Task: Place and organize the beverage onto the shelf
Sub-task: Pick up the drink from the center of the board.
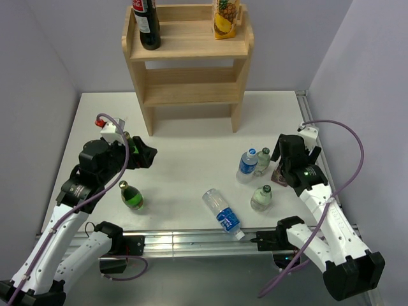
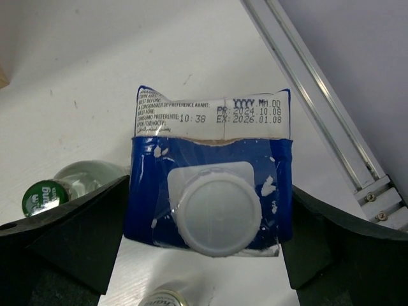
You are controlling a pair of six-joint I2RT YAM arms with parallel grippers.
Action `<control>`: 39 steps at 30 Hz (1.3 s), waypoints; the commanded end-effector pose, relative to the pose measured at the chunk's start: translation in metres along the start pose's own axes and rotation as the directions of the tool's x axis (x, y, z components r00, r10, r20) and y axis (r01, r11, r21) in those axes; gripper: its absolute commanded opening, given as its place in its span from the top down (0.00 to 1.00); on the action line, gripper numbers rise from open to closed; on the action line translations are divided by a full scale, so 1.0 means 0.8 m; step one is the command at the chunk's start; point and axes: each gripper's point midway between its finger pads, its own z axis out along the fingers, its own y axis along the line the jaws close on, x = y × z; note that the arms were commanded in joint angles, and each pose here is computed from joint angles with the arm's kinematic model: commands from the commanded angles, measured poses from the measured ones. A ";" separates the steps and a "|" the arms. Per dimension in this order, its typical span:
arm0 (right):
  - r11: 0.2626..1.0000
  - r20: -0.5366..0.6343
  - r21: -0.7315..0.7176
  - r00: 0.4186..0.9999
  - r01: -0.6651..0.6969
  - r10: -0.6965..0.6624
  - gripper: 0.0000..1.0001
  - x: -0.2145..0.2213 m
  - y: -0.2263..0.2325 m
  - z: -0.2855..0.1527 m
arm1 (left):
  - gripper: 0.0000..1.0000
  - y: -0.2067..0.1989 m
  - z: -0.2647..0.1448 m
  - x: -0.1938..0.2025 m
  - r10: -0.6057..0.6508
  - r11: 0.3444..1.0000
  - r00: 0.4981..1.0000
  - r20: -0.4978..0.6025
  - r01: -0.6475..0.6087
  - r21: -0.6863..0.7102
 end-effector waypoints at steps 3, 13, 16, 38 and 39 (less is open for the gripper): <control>0.999 0.069 0.026 0.997 -0.039 0.037 0.06 -0.020 0.002 0.009 | 0.00 -0.014 -0.005 -0.012 0.011 0.999 0.999 0.040 -0.013 0.050; 0.999 0.045 0.031 0.999 0.011 -0.012 0.06 -0.018 0.004 0.014 | 0.01 -0.019 -0.006 -0.011 0.015 0.998 0.999 0.036 -0.017 0.068; 0.999 0.057 0.030 0.998 0.020 -0.022 0.12 -0.020 0.003 0.014 | 0.00 -0.020 -0.007 -0.011 0.016 0.997 0.999 0.036 -0.019 0.073; 0.972 0.385 -0.232 0.921 0.042 0.052 0.64 -0.264 0.058 -0.102 | 0.01 -0.010 -0.001 -0.009 0.017 1.000 0.999 0.033 -0.018 0.025; 0.968 0.418 -0.249 0.906 0.036 0.074 0.64 -0.289 0.057 -0.121 | 0.00 -0.008 0.000 -0.009 0.017 1.000 0.999 0.033 -0.018 0.019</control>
